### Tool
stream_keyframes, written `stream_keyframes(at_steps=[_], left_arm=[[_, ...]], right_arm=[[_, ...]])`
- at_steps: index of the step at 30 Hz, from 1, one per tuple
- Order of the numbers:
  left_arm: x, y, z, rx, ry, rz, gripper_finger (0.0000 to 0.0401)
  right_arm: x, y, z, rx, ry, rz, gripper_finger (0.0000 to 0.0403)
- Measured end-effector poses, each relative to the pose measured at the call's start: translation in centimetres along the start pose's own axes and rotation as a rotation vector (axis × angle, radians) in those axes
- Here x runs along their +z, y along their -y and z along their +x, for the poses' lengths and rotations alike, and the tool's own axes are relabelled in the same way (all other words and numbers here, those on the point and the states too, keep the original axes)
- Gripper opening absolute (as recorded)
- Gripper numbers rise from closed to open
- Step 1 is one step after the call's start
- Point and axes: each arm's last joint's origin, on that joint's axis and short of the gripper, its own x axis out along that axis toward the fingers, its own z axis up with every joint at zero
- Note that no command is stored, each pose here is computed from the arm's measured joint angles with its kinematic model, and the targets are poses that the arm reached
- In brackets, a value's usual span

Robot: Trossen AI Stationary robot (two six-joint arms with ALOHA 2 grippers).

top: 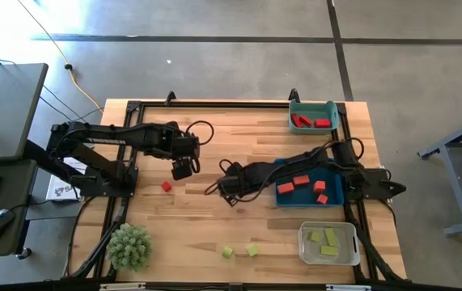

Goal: Sort & place blocks by color
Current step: Put the red wooden block into the green bin

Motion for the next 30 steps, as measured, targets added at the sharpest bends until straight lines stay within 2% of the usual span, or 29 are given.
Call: stream_keyframes(at_steps=[7,13,20,25,30], left_arm=[[0.4,-0.7,0.3,-0.018,0.014,-0.008,0.0243],[0.5,-1.4,0.6,-0.011,0.005,-0.036,0.0243],[0.6,-2.0,0.8,-0.01,-0.004,-0.072,0.0243],[0.7,-2.5,1.0,-0.004,-0.01,-0.132,0.0243],[0.7,-2.9,1.1,-0.013,-0.018,-0.168,0.0243]], right_arm=[[3.1,1.8,-3.5,-0.137,0.057,-0.085,0.0101],[5.1,4.2,-5.4,-0.311,0.068,-0.174,0.0101],[7.1,8.4,-5.3,-0.534,0.0,-0.249,0.0101],[9.1,11.5,-4.7,-0.604,-0.037,-0.299,0.0101],[10.4,15.9,-4.2,-0.666,-0.097,-0.289,0.0101]])
